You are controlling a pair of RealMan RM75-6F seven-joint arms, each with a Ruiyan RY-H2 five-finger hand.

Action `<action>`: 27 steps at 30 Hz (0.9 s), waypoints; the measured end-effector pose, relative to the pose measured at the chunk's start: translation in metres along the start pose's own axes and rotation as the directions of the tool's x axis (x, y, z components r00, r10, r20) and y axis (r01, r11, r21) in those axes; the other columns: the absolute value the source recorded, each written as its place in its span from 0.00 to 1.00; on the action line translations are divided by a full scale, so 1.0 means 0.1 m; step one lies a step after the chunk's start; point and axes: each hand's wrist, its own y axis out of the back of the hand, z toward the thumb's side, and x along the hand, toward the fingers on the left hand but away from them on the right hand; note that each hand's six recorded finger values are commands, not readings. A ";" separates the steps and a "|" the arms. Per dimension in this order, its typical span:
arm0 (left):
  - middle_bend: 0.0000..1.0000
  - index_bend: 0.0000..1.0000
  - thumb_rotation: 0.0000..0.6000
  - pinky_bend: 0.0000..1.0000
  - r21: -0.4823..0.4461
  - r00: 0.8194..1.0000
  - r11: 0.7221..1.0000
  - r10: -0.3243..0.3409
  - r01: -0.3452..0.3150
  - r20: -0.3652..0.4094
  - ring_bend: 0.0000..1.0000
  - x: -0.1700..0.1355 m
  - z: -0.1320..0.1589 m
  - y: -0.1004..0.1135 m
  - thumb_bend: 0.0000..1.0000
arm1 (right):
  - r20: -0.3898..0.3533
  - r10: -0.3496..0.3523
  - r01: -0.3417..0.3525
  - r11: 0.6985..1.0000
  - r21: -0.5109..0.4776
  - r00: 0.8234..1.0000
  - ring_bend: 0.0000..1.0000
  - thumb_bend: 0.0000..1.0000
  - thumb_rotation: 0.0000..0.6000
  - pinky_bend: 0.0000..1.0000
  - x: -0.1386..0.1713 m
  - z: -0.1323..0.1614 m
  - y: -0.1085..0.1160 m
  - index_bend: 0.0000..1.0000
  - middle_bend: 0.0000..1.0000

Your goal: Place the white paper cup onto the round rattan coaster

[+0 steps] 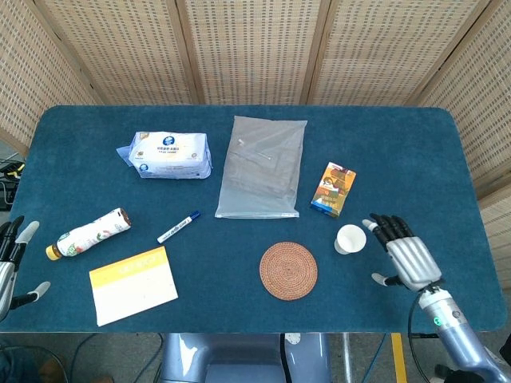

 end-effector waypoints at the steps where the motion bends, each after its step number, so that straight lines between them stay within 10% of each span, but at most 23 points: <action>1: 0.00 0.00 1.00 0.00 0.000 1.000 1.000 -0.002 0.002 -0.001 0.00 0.01 0.00 0.00 0.00 | -0.014 0.025 -0.025 1.000 0.002 1.000 0.00 0.00 1.00 0.01 -0.11 0.04 -0.06 0.10 0.05; 10: 0.00 0.00 1.00 0.00 0.006 1.000 1.000 -0.020 0.020 -0.009 0.00 0.06 -0.01 -0.04 0.00 | -0.041 0.092 -0.091 0.995 0.026 0.995 0.03 0.00 1.00 0.13 -0.61 0.18 -0.35 0.14 0.12; 27: 0.00 0.00 1.00 0.00 -0.001 0.999 0.999 -0.033 0.033 -0.014 0.00 0.09 -0.03 -0.06 0.00 | -0.009 0.045 -0.043 0.988 0.150 0.999 0.45 0.14 1.00 0.64 -0.87 0.14 -0.38 0.44 0.49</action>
